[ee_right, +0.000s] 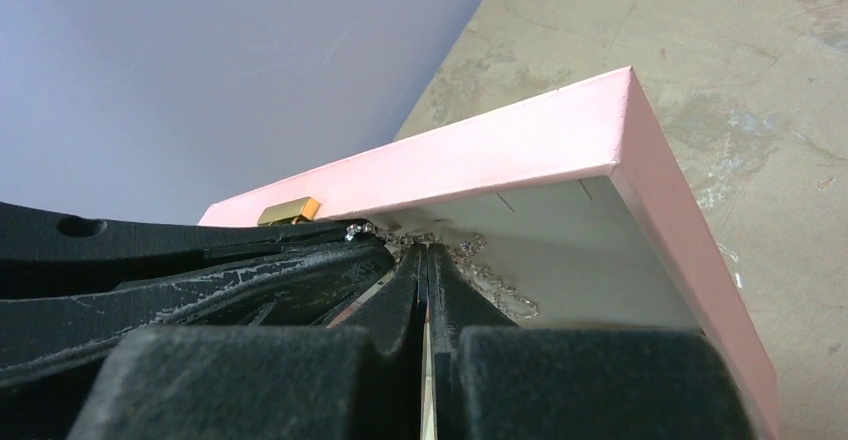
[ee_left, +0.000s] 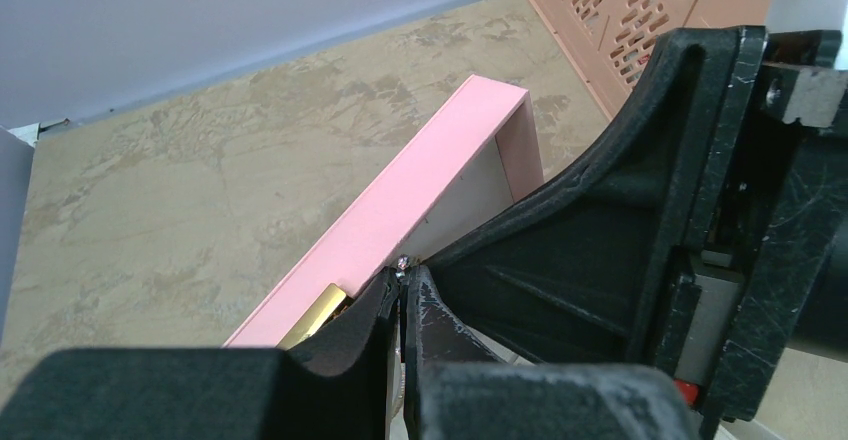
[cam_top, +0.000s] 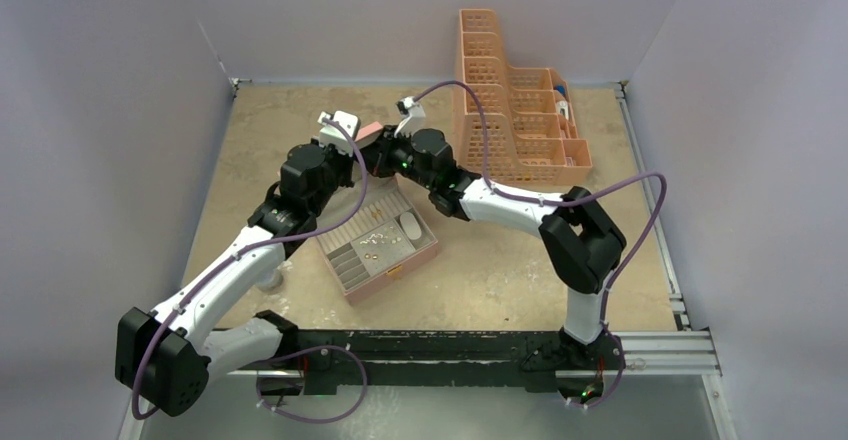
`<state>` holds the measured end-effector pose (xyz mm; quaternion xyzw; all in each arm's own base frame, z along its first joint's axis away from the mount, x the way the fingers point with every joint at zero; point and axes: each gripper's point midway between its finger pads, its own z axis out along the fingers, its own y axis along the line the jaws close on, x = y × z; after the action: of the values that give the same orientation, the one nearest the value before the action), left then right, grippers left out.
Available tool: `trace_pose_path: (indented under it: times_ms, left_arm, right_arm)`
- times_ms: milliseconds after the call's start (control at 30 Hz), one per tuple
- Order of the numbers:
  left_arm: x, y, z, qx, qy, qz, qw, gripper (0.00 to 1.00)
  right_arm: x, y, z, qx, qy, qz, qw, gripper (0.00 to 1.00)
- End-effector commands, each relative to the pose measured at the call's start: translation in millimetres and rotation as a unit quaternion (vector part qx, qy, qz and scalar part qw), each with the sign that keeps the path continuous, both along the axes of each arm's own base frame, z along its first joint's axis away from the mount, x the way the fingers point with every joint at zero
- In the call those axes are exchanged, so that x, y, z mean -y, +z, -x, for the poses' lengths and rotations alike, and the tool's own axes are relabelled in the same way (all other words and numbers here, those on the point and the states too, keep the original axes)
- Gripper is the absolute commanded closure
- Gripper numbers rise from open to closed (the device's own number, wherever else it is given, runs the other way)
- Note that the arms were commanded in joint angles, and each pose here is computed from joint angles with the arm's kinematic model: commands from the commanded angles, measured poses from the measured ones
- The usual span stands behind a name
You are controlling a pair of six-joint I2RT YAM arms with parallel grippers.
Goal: Organize the mixed jewelry
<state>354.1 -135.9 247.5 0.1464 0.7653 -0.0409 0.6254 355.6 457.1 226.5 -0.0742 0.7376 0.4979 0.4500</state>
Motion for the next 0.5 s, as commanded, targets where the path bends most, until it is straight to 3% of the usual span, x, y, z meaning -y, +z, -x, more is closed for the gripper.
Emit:
trace_pose_path:
  times_ms: [0,467]
  left_arm:
    - [-3.6,45.6,-10.2,0.065,0.015,0.017,0.998,1.00]
    - [-4.9,50.6,-11.3,0.072,0.021,0.022,0.997,1.00]
  right_arm:
    - [-5.4,41.4,-9.8,0.040,-0.011,-0.047,0.998,1.00]
    - [-9.8,34.8,5.8,0.042,0.025,-0.059,0.997,1.00]
